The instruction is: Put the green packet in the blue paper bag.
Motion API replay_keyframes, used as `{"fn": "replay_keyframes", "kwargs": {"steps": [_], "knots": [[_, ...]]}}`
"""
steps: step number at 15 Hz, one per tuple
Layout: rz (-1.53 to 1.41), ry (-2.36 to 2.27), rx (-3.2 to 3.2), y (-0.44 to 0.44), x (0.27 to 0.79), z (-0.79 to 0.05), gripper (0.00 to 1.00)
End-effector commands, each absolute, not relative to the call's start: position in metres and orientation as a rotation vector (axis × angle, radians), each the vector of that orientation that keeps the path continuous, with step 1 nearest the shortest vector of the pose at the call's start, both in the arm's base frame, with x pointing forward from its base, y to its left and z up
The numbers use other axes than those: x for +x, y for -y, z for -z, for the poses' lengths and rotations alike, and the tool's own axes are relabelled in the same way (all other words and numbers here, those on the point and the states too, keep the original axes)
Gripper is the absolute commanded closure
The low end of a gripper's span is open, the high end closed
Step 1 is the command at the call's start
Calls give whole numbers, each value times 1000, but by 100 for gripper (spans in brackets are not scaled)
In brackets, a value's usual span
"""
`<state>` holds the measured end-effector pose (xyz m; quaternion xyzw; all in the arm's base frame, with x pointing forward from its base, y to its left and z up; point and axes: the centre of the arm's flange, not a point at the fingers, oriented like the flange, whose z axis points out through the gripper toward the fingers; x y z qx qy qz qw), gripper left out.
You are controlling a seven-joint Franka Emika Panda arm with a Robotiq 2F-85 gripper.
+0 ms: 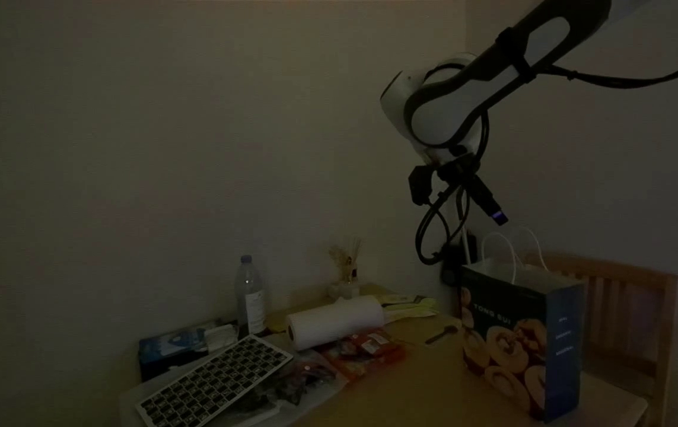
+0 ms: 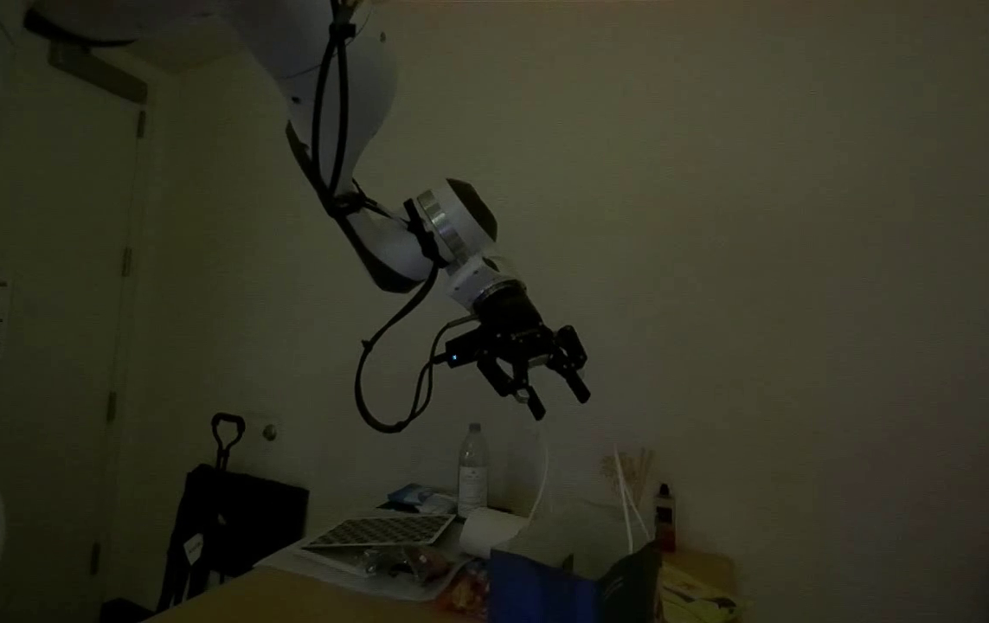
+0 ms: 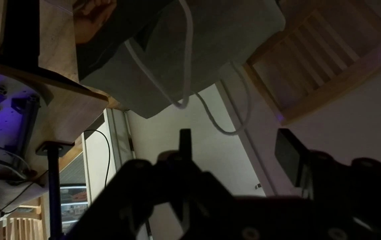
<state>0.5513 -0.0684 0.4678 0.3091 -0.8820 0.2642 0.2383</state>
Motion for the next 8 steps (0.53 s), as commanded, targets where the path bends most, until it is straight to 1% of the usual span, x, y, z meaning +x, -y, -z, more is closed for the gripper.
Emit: {"fn": "replay_keyframes", "kwargs": {"steps": [1, 3, 4, 5, 8], "knots": [[-821, 2427, 901, 37, 530, -506, 3], [-888, 2438, 920, 18, 520, -529, 0], [-828, 2431, 908, 36, 541, -512, 7], [-849, 2438, 917, 28, 536, -525, 1], [-870, 2453, 924, 21, 529, -540, 0]]}}
